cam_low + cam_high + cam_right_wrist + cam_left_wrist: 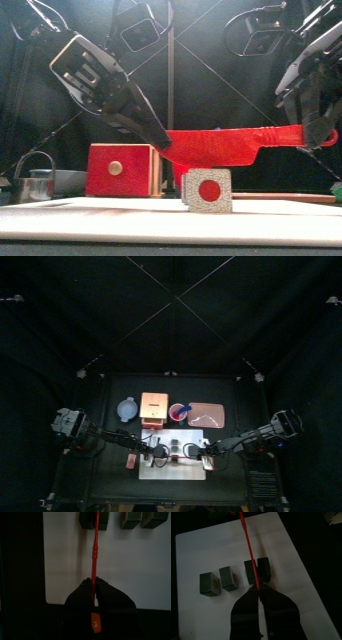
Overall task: Place sushi on board then cut the sushi with the knife then place the pieces on the plate
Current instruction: Cut the sushi into 4 pieces
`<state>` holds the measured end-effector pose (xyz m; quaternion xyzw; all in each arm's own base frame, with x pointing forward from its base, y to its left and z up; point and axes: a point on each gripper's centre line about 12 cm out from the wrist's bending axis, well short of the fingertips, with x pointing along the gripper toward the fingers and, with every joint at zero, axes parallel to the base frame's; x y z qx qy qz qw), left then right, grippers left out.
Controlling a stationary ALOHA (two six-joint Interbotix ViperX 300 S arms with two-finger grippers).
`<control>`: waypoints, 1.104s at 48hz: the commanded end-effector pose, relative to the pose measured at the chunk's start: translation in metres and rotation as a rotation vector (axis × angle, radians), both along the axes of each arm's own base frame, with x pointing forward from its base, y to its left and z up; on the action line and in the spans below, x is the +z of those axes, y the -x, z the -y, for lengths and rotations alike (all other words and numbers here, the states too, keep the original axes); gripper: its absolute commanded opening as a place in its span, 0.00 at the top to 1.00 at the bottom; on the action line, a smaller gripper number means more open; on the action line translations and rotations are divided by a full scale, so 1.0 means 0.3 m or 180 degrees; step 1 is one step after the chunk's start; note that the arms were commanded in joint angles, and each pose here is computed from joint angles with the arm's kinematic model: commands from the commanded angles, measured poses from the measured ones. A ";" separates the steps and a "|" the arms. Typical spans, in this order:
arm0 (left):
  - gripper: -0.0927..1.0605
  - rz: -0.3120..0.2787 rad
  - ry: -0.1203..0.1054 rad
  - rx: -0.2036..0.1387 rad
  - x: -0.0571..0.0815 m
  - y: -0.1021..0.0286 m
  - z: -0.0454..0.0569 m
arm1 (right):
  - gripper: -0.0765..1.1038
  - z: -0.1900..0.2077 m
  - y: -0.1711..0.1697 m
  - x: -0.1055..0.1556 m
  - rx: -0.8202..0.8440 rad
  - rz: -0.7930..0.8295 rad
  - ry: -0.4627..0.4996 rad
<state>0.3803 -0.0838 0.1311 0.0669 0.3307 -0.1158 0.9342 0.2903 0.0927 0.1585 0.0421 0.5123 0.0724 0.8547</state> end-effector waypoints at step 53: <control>0.64 -0.0401 -0.0105 -0.0040 -0.138 0.023 0.008 | 0.68 -0.047 -0.034 -0.145 0.0071 -0.0192 0.0042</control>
